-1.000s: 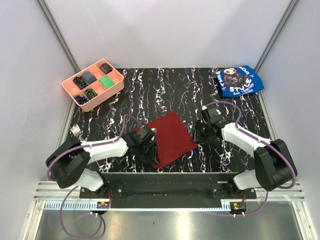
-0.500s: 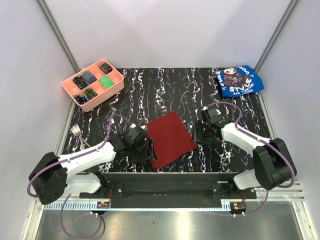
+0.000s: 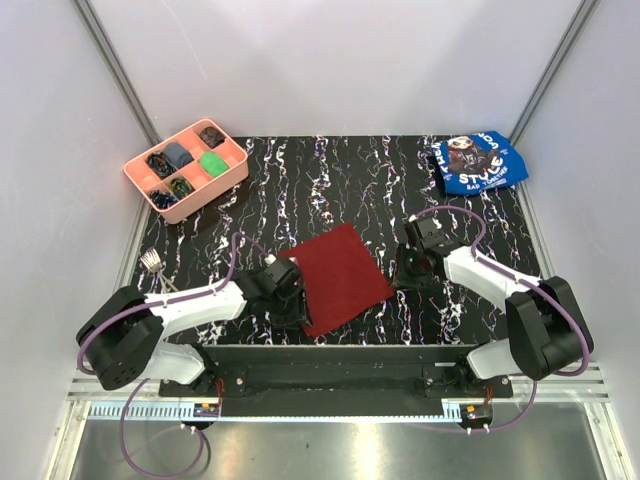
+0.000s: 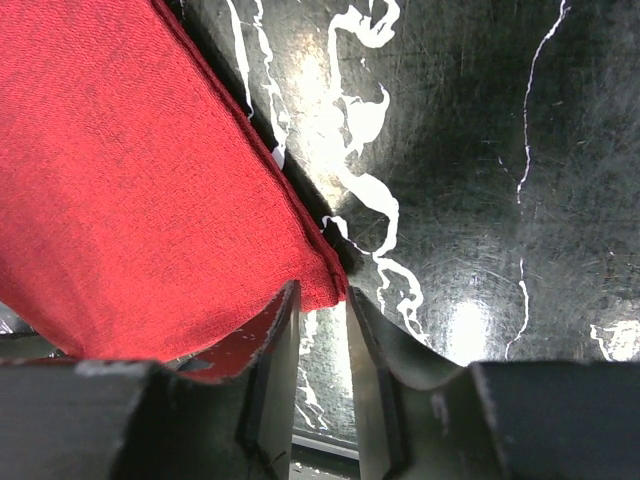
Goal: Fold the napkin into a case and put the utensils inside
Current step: Pick up the top corner of the square-folded napkin from the center of the board.
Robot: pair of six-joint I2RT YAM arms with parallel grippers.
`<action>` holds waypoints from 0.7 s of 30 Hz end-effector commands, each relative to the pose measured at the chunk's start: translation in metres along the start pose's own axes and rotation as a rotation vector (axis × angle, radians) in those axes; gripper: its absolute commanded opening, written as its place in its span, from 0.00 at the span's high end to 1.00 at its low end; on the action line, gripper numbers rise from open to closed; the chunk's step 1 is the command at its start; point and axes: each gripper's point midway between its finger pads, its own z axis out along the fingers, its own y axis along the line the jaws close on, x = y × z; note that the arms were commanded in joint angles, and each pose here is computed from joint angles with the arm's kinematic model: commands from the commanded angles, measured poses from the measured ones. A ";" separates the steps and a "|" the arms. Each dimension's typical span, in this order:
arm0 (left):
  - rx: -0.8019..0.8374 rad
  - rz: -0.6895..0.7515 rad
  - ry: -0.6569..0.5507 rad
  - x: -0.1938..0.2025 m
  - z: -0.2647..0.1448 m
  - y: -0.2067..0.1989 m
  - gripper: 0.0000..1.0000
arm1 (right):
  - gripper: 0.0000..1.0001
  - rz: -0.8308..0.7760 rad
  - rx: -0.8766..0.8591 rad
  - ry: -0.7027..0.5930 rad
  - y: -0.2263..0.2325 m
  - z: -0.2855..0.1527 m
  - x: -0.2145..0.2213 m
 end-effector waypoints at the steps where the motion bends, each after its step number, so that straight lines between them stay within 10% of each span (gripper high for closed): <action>1: 0.063 -0.016 -0.006 -0.003 0.002 -0.014 0.55 | 0.68 -0.001 0.006 -0.010 -0.002 -0.001 -0.002; 21: 0.080 -0.014 -0.001 0.001 0.003 -0.018 0.60 | 0.75 0.012 -0.024 0.020 0.000 0.004 0.006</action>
